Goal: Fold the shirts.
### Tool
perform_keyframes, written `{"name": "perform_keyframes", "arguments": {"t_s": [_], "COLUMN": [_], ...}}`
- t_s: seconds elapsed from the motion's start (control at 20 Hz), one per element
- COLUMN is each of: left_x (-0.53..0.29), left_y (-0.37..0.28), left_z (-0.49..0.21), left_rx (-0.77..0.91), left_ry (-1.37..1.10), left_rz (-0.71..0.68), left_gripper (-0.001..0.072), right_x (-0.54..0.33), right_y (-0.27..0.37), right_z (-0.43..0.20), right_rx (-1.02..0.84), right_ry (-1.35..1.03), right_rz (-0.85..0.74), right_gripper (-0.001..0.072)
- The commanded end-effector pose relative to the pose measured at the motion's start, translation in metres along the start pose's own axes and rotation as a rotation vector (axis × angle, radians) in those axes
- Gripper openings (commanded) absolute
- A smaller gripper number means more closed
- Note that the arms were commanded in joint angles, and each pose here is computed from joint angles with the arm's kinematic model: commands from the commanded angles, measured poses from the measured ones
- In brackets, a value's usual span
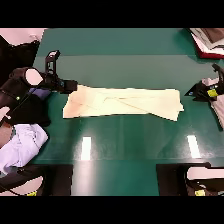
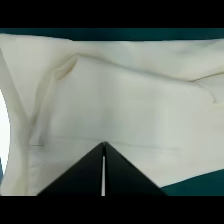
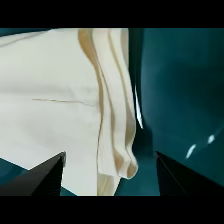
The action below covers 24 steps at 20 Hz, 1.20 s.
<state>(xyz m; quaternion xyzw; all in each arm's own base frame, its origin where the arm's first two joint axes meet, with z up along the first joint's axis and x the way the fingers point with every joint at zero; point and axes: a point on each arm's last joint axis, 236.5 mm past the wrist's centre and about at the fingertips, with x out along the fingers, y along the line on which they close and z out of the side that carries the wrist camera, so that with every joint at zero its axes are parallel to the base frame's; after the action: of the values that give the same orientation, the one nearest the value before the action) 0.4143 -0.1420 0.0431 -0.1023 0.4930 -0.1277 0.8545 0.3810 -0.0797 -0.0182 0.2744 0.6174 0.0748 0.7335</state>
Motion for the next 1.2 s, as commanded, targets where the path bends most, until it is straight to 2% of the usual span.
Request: {"name": "perform_keyframes", "arguments": {"t_s": [0.0, 0.2, 0.55, 0.65, 0.7, 0.75, 0.8, 0.9, 1.05, 1.15], "left_x": [0.000, -0.001, -0.001, -0.002, -0.002, -0.001, 0.000, 0.008, 0.035, 0.058], "left_y": [-0.011, -0.015, -0.020, -0.024, -0.027, -0.033, -0.041, -0.066, -0.104, -0.125], "left_z": [-0.002, -0.004, -0.010, -0.013, -0.014, -0.016, -0.017, -0.021, -0.047, -0.062], "left_rx": [-0.035, -0.051, -0.067, -0.077, -0.086, -0.079, -0.062, -0.016, 0.050, 0.089], "left_ry": [0.013, 0.022, 0.045, 0.060, 0.065, 0.068, 0.064, 0.058, 0.117, 0.173], "left_rz": [-0.044, -0.064, -0.084, -0.098, -0.112, -0.121, -0.129, -0.160, -0.196, -0.208], "left_gripper": [0.0027, 0.0028, 0.0027, 0.0027, 0.0027, 0.0027, 0.0027, 0.0026, 0.0026, 0.0026], "right_x": [0.015, 0.045, 0.084, 0.092, 0.094, 0.097, 0.098, 0.099, 0.083, 0.057], "right_y": [-0.010, -0.012, 0.019, 0.032, 0.039, 0.047, 0.052, 0.065, 0.083, 0.114], "right_z": [-0.006, -0.005, -0.018, -0.028, -0.033, -0.036, -0.037, -0.039, -0.037, -0.029], "right_rx": [0.050, 0.040, -0.027, -0.055, -0.074, -0.108, -0.134, -0.198, -0.257, -0.278], "right_ry": [0.034, 0.110, 0.232, 0.273, 0.294, 0.305, 0.309, 0.309, 0.274, 0.197], "right_rz": [0.194, 0.219, 0.246, 0.257, 0.261, 0.266, 0.268, 0.276, 0.277, 0.347], "right_gripper": [0.0620, 0.0619, 0.0597, 0.0555, 0.0524, 0.0390, 0.0304, 0.0020, 0.0013, 0.0012]}}
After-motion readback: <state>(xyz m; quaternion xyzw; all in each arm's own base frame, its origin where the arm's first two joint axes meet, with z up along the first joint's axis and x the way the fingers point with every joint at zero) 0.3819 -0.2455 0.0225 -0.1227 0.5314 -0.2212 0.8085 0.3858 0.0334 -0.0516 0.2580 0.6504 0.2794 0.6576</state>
